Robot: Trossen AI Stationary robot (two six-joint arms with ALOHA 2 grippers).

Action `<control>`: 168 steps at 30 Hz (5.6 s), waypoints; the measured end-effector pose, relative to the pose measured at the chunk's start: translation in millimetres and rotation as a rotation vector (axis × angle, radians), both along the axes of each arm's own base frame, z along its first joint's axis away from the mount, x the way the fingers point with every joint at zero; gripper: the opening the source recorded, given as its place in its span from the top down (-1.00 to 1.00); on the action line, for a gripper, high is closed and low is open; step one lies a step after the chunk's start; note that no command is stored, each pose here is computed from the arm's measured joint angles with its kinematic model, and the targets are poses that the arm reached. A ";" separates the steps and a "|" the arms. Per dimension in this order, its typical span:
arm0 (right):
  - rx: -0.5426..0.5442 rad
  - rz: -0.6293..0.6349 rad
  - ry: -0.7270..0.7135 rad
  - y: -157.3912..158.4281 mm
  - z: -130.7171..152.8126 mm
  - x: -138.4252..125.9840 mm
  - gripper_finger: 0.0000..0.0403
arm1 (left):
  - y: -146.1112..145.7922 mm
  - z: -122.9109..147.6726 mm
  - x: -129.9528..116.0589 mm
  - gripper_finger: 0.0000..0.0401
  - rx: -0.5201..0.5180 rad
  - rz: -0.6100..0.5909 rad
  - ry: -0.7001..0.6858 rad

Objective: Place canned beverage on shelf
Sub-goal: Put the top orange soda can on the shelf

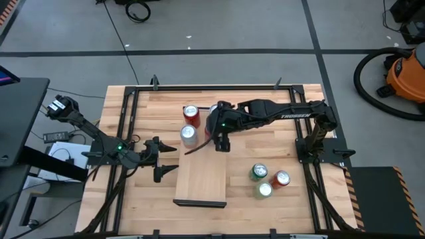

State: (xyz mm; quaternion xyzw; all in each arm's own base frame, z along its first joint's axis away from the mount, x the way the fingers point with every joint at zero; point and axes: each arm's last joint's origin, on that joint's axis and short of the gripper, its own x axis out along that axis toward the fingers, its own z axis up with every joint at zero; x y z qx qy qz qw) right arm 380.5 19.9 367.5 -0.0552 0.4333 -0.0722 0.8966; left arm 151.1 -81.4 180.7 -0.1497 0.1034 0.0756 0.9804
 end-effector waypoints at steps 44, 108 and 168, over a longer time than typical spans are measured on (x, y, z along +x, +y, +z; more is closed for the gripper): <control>0.036 -0.260 -0.073 8.1 1.5 -1.8 -0.74 | 0.0 0.0 0.0 -0.95 -0.001 0.000 0.000; -0.195 -0.037 -0.598 10.2 -63.3 -147.9 -0.73 | 3.9 0.7 0.2 -0.95 -0.003 0.111 -0.023; -0.059 -0.007 -0.585 1.8 -124.7 -95.0 -0.73 | 11.3 3.2 7.5 -0.95 -0.035 0.036 -0.027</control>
